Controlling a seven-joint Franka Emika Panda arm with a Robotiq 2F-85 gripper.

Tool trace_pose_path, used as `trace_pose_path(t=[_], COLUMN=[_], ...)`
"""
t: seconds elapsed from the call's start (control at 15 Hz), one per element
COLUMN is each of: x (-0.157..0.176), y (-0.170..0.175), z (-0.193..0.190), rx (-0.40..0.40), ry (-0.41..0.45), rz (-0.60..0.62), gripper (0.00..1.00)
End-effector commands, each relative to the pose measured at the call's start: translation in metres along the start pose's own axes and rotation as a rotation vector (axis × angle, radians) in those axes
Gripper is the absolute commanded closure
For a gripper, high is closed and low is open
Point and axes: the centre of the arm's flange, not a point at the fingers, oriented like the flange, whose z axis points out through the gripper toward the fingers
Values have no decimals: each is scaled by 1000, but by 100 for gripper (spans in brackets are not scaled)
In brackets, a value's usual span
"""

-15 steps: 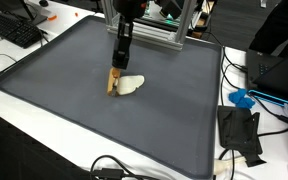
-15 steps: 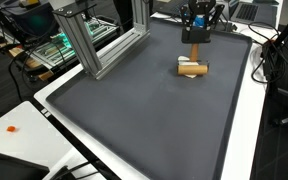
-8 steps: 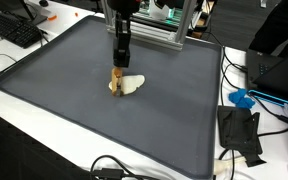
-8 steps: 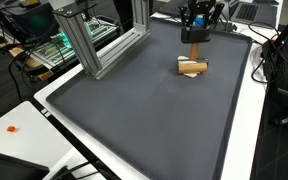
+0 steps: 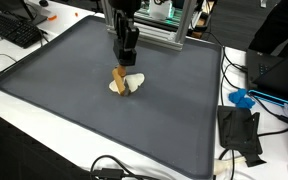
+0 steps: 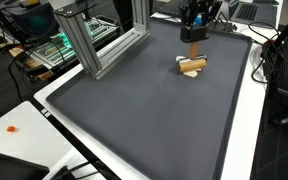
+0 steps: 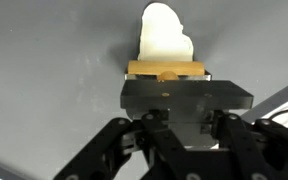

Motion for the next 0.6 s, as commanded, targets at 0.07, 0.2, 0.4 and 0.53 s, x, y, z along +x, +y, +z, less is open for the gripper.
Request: trace_pose_path(t=[0.07,0.2,0.4,0.53], x=[-29,-36,-49,-52], y=[5,5,5,6], z=[18,15,18,16], rx=[-21,-24,-42,-44], ry=[-130,-164,-217,-220], rz=[-106,-149,-195,-203], gripper=[78,78,78,78])
